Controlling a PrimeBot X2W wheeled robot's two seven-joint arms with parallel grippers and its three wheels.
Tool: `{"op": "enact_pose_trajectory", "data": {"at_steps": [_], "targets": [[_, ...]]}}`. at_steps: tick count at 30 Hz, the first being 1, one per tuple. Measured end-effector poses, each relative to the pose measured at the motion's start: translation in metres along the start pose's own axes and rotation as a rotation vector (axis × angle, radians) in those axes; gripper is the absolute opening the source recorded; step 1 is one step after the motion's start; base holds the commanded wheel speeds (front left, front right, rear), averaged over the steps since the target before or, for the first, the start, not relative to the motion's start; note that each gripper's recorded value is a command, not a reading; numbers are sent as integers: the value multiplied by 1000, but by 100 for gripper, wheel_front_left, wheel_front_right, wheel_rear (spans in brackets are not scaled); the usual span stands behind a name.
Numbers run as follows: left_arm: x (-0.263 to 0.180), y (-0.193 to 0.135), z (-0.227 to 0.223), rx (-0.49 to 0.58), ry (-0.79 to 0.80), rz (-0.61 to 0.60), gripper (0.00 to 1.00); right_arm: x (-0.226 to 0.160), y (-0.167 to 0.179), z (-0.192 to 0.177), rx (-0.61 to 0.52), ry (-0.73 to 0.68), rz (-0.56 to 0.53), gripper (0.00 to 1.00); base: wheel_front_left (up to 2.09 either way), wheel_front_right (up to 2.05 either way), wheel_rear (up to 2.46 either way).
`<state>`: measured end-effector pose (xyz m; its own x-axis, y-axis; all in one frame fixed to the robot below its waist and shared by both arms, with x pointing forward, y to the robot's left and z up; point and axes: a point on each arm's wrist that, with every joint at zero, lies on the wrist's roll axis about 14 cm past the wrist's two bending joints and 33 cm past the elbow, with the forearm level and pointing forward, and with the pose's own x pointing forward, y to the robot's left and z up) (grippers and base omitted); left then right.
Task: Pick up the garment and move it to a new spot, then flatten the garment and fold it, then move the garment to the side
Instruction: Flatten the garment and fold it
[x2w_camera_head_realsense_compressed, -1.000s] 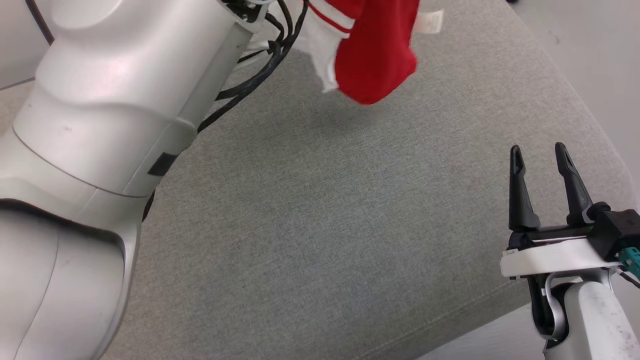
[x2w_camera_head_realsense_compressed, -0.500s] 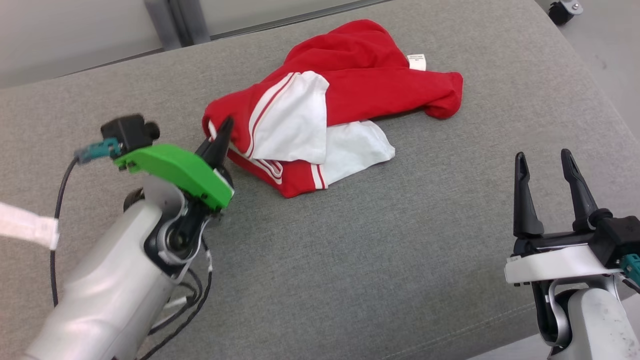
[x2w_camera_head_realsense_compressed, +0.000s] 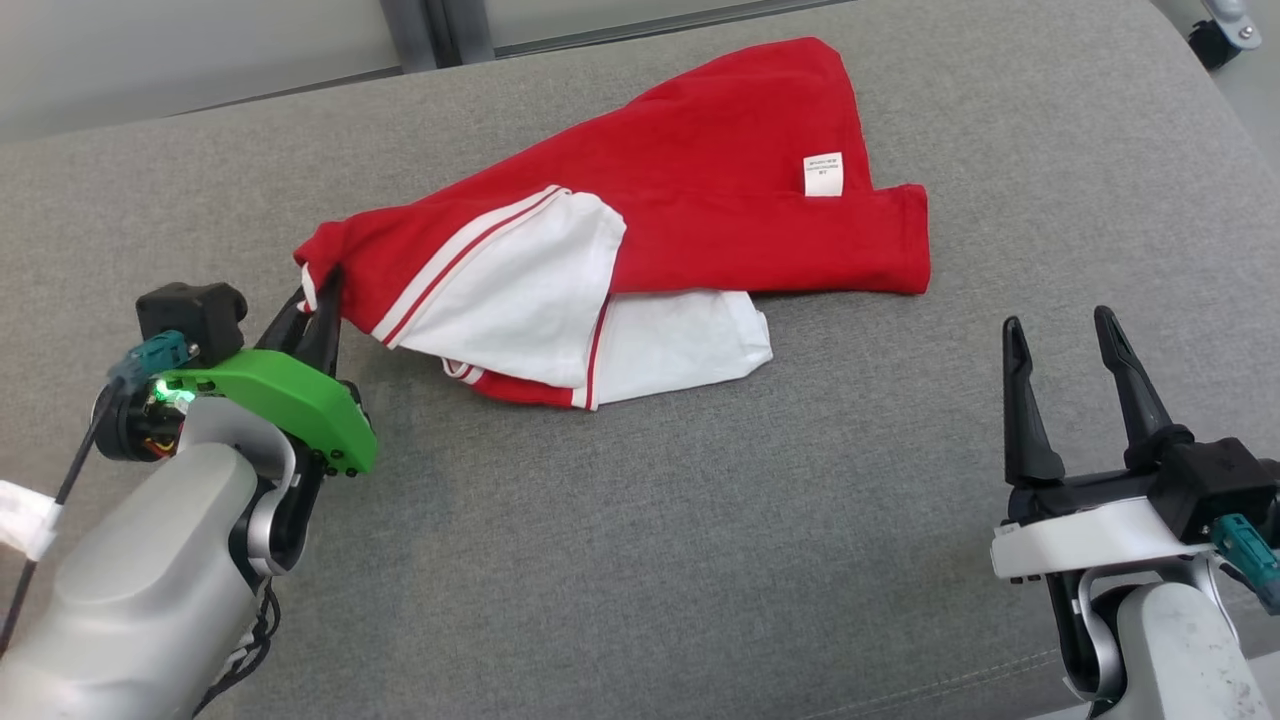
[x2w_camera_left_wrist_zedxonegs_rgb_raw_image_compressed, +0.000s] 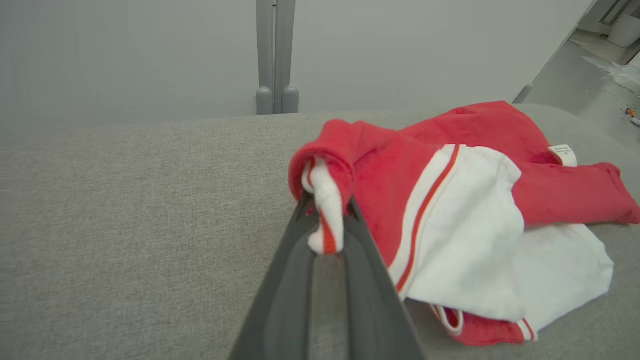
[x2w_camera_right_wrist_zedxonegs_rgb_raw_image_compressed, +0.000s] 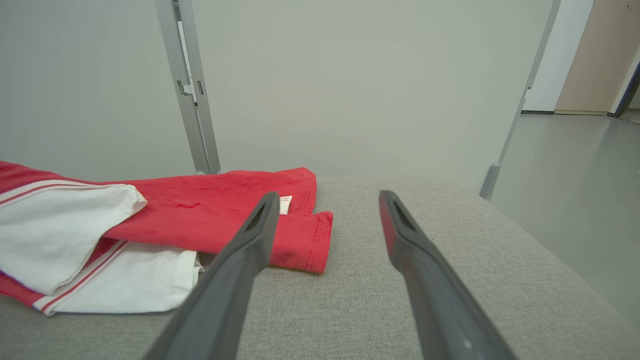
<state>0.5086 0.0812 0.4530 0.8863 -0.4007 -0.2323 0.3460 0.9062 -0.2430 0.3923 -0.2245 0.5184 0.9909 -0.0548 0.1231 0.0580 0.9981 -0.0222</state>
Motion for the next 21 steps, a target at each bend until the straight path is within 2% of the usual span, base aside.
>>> {"op": "enact_pose_trajectory", "data": {"at_steps": [4,8,11,15,21], "targets": [[3,-2,2,90,-29,24,100,4,5,-1,4,-2,14,100,0,0,0],[0,-13,38,239,-181,51,100,5,6,-2,5,0,18,100,0,0,0],[-15,-24,32,306,-221,56,100,6,9,-4,9,4,26,100,0,0,0],[-32,-58,22,313,-260,-7,100,8,19,-5,20,5,53,100,0,0,0],[-40,-89,-19,333,-179,-119,100,13,30,-5,30,2,84,100,0,0,0]]}}
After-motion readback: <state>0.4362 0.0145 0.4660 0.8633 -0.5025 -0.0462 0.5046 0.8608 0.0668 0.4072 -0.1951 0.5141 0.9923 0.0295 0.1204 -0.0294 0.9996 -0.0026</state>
